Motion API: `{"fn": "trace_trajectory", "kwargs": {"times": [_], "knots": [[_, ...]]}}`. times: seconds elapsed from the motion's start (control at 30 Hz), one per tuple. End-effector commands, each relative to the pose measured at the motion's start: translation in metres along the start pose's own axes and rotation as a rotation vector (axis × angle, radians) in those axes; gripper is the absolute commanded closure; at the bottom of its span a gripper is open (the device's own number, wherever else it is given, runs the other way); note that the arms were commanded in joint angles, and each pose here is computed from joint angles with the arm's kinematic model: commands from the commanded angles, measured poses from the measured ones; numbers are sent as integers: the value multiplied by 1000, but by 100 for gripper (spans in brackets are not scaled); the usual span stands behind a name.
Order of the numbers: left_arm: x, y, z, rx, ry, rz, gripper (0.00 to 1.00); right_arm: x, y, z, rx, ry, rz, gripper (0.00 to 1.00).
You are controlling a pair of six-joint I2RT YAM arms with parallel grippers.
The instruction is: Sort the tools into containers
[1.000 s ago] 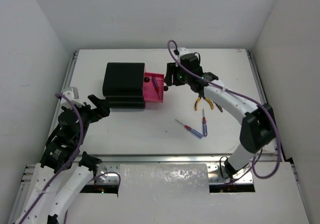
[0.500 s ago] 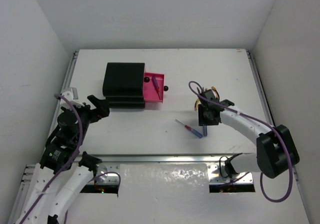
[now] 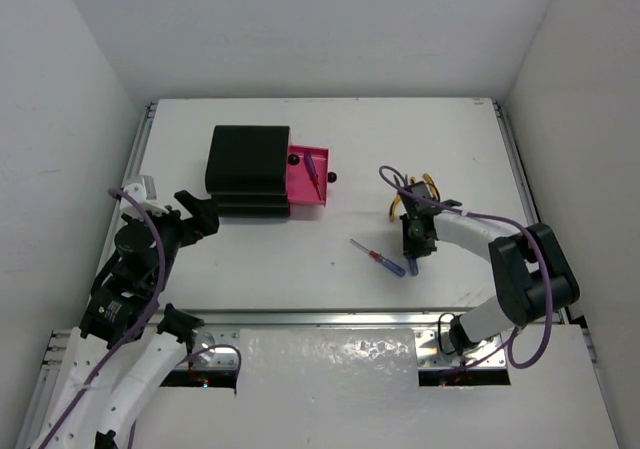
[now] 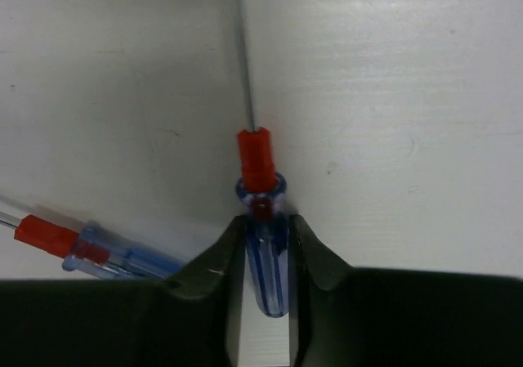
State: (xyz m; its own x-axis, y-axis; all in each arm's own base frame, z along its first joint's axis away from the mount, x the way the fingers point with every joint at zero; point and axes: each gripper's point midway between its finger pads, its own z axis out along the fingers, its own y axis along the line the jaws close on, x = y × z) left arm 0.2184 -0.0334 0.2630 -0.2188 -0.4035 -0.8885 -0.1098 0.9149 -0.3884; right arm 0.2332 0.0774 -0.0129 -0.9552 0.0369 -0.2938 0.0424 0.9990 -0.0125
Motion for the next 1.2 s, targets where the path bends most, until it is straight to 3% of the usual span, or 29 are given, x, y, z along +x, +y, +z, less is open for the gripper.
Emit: {"fn": "trace_trajectory", "kwargs": {"times": [0.0, 0.07, 0.2, 0.33, 0.57, 0.87, 1.17], "knots": [[-11, -7, -1, 28, -41, -13, 11, -17, 6, -3, -28, -52, 4, 82], [-10, -7, -1, 29, -39, -12, 11, -25, 2, -16, -7, -102, 5, 89], [-10, -7, 0, 28, -37, -11, 11, -51, 24, -57, -126, -275, -14, 91], [-9, -7, 1, 25, -32, -9, 11, -96, 75, -104, -399, -477, -84, 92], [-7, -6, 4, 13, -22, -6, 11, -180, 164, -161, -679, -626, -204, 92], [-7, -4, 5, -1, -22, -7, 11, -247, 247, -120, -701, -511, -269, 90], [-6, -8, 5, 19, -18, -2, 11, -242, 266, -90, -653, -460, -293, 86]]}}
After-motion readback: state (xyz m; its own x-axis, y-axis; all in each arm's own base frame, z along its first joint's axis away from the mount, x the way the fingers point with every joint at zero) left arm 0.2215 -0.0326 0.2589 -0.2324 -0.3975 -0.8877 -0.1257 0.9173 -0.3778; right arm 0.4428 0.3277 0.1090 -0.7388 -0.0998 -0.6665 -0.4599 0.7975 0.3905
